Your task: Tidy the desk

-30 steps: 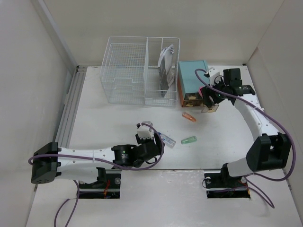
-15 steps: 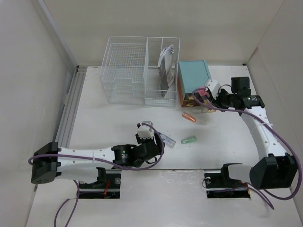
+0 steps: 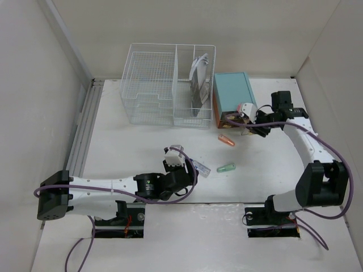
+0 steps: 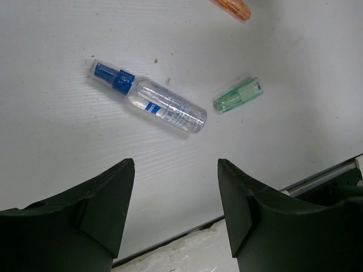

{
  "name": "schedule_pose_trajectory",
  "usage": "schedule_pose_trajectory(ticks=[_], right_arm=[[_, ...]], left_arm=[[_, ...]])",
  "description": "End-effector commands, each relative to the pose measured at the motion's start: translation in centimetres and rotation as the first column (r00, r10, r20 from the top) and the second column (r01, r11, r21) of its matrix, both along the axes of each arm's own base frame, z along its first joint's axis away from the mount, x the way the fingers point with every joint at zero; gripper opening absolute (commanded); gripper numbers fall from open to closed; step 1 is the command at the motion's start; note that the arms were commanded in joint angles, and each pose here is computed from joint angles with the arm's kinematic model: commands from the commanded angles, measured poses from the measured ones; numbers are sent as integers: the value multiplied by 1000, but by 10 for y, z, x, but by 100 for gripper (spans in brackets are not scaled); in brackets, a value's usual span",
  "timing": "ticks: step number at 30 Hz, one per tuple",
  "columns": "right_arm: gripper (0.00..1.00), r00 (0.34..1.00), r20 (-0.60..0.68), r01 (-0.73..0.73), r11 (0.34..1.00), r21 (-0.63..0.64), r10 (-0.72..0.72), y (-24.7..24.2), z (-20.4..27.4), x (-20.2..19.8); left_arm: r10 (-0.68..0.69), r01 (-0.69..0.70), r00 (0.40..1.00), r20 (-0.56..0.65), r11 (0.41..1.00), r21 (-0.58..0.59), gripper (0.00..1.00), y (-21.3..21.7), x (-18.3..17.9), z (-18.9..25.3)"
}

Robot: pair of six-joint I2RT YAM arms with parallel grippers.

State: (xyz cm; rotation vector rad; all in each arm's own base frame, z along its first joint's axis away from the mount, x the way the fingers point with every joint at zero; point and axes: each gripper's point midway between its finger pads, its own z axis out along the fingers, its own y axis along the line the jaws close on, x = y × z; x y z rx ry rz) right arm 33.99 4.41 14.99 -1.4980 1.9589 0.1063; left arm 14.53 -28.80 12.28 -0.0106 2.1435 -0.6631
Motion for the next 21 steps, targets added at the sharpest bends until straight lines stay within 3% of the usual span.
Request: schedule_pose_trajectory(ticks=[1,3,5,7,8,9,21], right_arm=[[46,997,65,-42,999,34,40,8,19,15],[46,997,65,-42,999,34,40,8,17,17],[40,998,54,-37,999,27,35,6,13,18],[24,998,45,-36,999,27,35,6,11,16],[3,999,34,-36,999,27,35,6,10,14],[0,999,25,-36,999,28,35,6,7,12],[0,998,26,-53,998,17,53,6,16,-14]], left_arm=[[6,-6,1000,10,999,-46,58,-1,0,11],[6,-6,1000,10,999,-46,58,-1,0,11],[6,-6,1000,10,999,-46,58,-1,0,11],[6,-6,1000,10,999,-46,58,-1,0,11],[6,-6,1000,10,999,-46,58,-1,0,11],[6,-6,1000,10,999,-46,58,-1,0,11],[-14,15,999,36,999,-37,58,-17,4,21]])
